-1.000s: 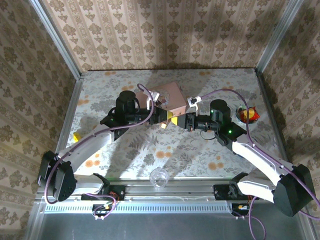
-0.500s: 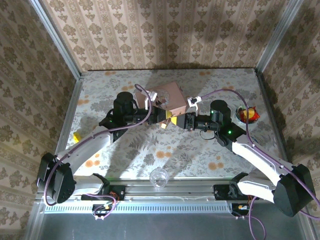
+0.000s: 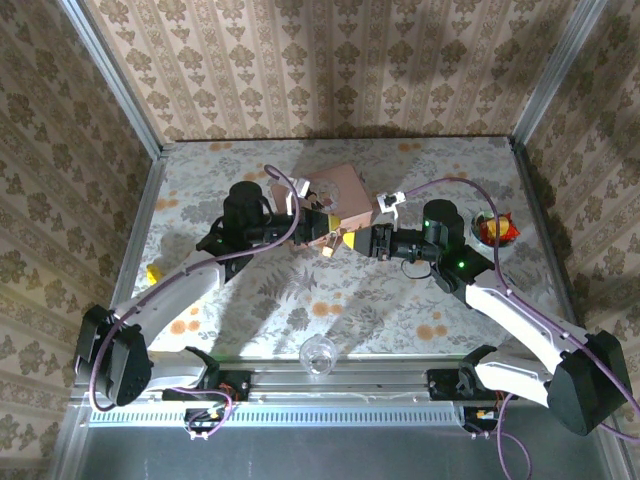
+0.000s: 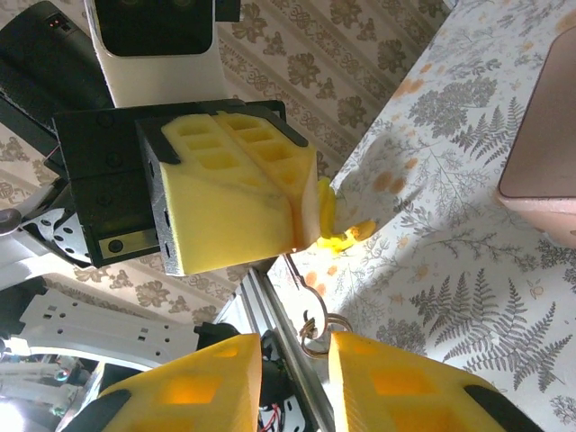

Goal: Unlock the padlock with the key

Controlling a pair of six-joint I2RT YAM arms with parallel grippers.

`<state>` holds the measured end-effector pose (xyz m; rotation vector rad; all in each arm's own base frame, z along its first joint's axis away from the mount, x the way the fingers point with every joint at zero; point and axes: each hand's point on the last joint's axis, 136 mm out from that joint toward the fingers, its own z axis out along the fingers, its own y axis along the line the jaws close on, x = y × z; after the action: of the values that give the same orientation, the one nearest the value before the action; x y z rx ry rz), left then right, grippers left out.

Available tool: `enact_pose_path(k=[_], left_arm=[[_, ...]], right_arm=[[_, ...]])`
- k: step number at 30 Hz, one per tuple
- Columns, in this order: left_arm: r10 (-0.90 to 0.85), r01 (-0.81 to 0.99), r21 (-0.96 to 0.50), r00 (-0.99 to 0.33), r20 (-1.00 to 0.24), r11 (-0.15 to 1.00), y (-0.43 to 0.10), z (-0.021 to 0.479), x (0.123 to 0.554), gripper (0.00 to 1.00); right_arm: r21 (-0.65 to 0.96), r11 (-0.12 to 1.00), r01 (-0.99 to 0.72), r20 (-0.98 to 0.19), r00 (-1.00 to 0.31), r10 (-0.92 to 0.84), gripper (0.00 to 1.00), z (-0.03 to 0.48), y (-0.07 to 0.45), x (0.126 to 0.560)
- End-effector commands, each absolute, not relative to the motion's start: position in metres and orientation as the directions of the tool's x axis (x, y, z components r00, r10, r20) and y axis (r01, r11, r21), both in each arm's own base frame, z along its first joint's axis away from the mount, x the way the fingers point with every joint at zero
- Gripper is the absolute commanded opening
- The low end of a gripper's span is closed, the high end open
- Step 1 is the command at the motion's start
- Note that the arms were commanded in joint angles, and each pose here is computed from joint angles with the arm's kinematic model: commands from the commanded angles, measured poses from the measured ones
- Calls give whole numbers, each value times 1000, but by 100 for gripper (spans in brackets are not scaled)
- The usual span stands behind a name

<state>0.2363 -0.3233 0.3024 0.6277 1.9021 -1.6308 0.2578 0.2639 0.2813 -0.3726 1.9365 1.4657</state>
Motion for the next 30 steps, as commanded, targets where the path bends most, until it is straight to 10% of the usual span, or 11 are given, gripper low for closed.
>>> enact_pose_path(k=[1,22,30], left_arm=[[-1,673,-729,-735,-678,123,-325,308,234,0],[7,671,-734,-739,-674,108,-327,308,232,0],[-7,665,-738,-742,-670,114,-326,308,235,0]], right_arm=[[723,318,-613,-682,-706,190,28,291,263,261],[724,280,-631,-686,-703,187,23,301,272,270],[727,275,-630,-683,-707,184,4,300,272,269]])
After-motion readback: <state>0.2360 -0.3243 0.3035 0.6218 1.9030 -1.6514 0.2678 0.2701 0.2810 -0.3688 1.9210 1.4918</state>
